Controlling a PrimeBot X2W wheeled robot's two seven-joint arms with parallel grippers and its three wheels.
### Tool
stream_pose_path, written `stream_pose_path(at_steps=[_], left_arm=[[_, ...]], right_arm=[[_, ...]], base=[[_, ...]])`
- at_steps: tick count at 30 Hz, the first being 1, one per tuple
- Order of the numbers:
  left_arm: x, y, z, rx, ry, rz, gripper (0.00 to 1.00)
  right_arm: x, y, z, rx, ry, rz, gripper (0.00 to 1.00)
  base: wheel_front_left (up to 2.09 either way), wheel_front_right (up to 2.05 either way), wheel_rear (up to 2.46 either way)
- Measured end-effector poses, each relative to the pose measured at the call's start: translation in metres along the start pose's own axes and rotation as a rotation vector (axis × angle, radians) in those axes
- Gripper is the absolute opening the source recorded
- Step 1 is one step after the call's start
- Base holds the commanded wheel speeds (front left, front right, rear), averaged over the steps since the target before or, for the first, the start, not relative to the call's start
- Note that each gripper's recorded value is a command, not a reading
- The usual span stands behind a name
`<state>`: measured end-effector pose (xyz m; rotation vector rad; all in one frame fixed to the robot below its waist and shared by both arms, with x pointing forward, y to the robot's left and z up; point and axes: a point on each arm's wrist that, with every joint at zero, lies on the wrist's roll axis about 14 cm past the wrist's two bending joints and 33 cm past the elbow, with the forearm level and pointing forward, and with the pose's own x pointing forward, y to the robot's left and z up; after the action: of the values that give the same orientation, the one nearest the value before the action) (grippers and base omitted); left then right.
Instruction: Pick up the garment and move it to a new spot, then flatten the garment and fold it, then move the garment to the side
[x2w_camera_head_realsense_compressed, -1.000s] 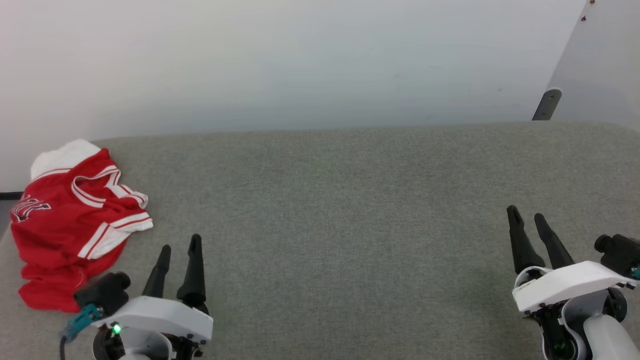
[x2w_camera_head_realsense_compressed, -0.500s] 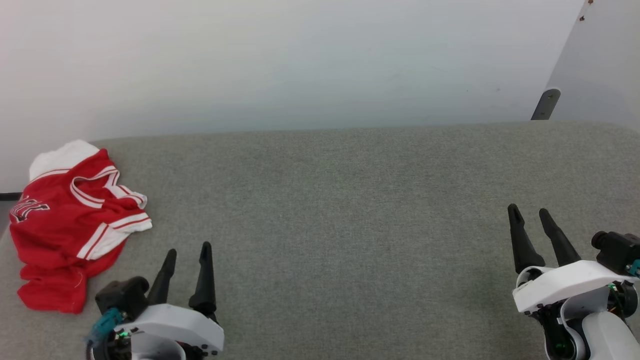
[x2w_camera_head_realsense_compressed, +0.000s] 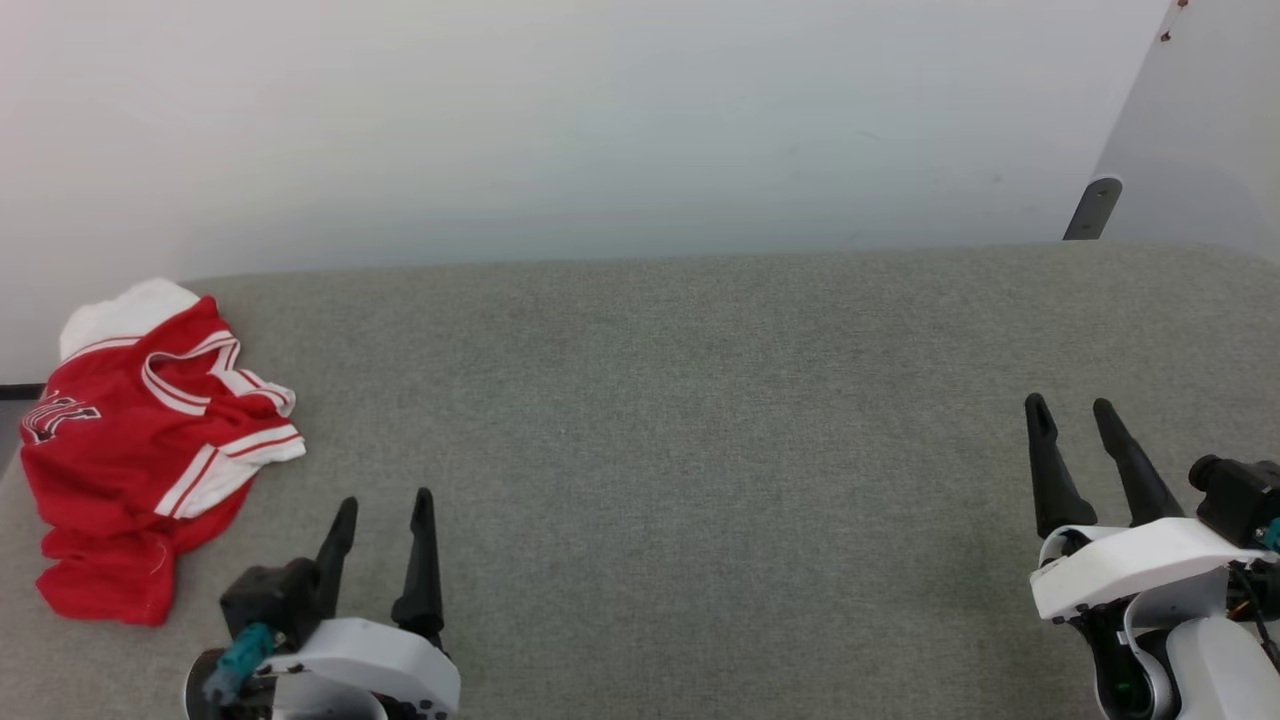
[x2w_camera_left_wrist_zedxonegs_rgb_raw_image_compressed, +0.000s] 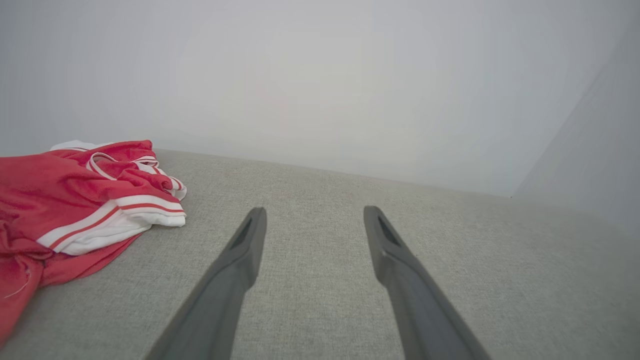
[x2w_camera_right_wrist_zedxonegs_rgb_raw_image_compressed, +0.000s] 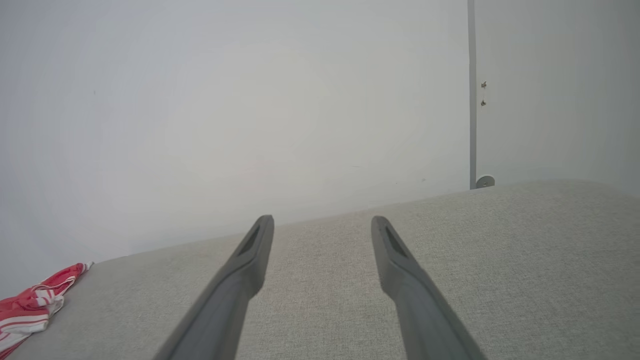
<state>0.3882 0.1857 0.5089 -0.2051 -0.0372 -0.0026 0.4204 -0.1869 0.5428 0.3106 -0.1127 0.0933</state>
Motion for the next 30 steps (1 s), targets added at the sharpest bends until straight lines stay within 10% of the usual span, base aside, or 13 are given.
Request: stream_pose_path(at_steps=[30], left_arm=[[-0.0003, 0.004, -0.0023, 0.179, -0.023, -0.021, 1.0]], right_arm=[[0.0041, 0.003, 0.0057, -0.187, -0.04, 0.04, 1.0]], base=[[0.0, 0.0, 0.0]])
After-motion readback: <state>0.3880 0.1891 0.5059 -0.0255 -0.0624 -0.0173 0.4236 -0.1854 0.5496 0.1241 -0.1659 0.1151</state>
